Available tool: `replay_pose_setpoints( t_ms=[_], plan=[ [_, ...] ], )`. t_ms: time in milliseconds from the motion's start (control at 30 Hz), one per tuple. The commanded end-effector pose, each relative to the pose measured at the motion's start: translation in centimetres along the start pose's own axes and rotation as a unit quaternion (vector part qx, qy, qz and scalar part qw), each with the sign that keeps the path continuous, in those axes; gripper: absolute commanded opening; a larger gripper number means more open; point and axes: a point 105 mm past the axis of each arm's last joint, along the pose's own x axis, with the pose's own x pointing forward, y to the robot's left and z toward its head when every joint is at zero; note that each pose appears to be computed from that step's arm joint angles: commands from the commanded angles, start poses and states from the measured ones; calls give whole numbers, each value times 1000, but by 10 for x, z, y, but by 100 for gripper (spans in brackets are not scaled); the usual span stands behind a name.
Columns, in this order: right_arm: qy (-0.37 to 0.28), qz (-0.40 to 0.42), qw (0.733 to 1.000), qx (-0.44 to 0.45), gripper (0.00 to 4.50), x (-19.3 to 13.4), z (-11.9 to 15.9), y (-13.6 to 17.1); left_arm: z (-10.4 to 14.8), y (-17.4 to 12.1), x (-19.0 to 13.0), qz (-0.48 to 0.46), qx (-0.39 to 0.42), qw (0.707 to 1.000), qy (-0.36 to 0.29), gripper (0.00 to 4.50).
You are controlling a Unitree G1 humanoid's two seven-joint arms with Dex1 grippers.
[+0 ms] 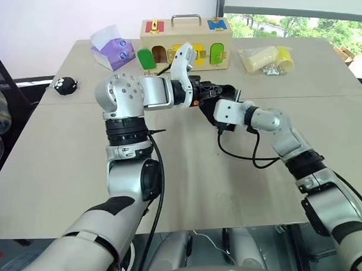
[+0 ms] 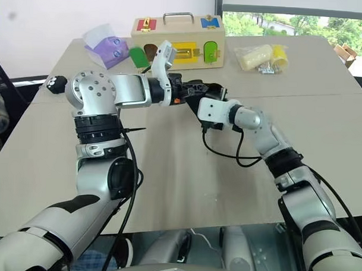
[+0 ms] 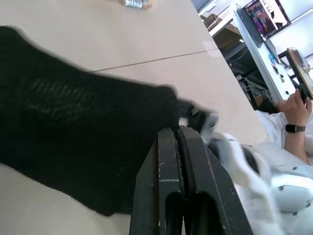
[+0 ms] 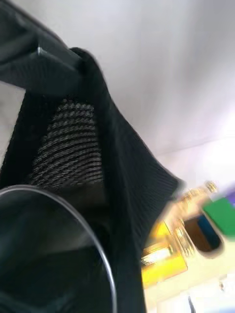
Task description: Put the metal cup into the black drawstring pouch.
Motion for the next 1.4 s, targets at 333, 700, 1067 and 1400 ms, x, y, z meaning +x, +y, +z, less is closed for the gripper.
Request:
replay_pose_setpoints(
  t_ms=[333,700,1067,1400],
  plan=[
    [-44,-18,995,92,449,-83,43,-9,17,-10,0,-28,-5,999,-38,0],
    [84,-92,967,221,449,-100,-53,7,15,-10,1,-31,0,999,-37,0],
    [47,-177,928,324,449,-39,-81,-3,13,-7,-4,-23,8,999,-33,0],
    [9,-224,887,403,397,-16,-90,-15,15,-8,-6,-19,14,999,-34,0]
  ],
)
